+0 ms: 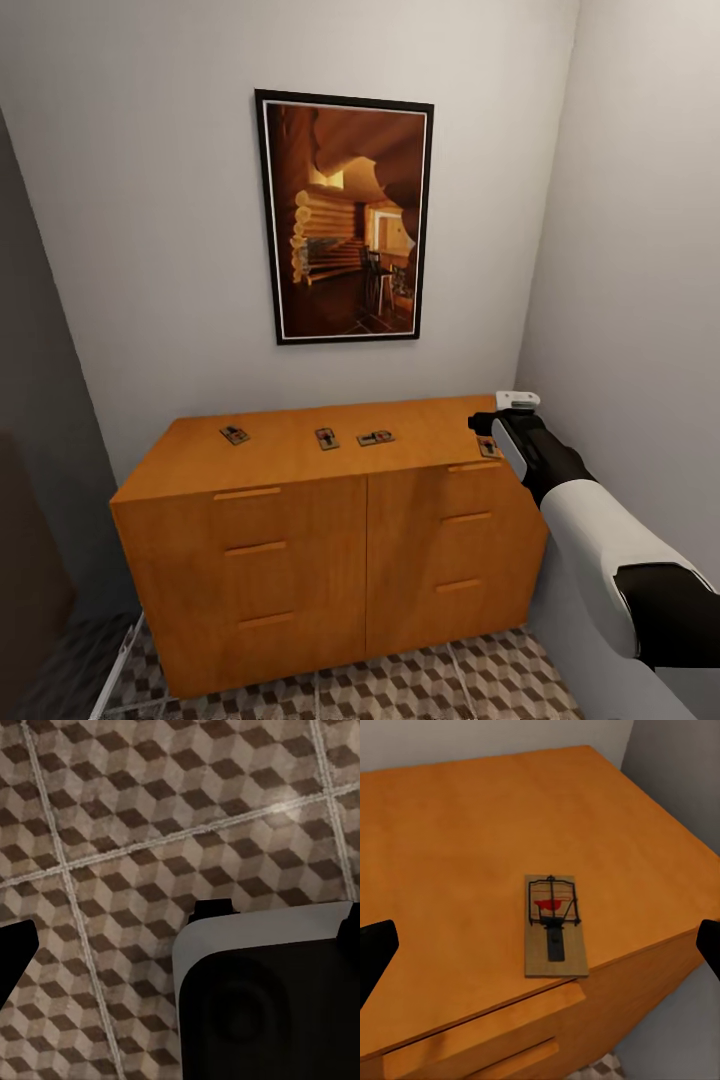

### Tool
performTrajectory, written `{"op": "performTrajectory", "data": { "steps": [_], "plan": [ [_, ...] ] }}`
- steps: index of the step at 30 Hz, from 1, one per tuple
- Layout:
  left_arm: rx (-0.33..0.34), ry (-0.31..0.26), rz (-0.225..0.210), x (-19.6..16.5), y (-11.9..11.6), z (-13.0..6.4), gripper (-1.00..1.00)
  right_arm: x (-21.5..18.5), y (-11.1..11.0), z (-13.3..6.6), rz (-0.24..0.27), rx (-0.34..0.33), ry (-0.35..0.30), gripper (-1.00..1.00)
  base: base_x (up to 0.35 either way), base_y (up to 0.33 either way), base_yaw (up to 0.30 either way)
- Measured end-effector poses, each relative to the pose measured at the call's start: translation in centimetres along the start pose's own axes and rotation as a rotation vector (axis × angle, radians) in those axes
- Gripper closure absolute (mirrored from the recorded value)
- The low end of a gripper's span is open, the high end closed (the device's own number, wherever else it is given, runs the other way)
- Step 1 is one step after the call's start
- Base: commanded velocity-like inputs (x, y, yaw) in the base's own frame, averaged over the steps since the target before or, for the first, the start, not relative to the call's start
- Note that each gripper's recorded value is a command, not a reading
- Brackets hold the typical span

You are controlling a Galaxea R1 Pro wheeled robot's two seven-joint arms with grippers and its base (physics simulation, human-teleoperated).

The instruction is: Take the four mousetraps from the cabinet in the bathroom and place them on the bathroom floor. Make sure all four end up on the same floor surface, and ensure that at least two of them are either under or directly next to the same bathroom sink.

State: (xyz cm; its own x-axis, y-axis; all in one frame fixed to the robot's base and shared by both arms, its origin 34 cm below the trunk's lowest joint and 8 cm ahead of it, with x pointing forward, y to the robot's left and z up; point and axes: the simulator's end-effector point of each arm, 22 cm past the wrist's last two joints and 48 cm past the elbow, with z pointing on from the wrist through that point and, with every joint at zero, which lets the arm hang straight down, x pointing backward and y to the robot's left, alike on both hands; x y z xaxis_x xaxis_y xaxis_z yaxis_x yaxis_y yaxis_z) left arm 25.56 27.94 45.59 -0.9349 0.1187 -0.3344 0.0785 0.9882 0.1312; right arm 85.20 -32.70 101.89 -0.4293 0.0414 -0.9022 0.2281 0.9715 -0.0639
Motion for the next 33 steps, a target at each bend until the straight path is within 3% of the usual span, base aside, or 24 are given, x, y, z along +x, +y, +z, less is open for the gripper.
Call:
{"op": "performTrajectory", "data": {
  "steps": [33],
  "plan": [
    [0.008,0.047,0.004,1.8,-0.4,-0.1,-1.0,2.7,0.4,2.2,-0.011,0.002,0.046,-1.0,0.0,0.0,0.0]
  ]
}}
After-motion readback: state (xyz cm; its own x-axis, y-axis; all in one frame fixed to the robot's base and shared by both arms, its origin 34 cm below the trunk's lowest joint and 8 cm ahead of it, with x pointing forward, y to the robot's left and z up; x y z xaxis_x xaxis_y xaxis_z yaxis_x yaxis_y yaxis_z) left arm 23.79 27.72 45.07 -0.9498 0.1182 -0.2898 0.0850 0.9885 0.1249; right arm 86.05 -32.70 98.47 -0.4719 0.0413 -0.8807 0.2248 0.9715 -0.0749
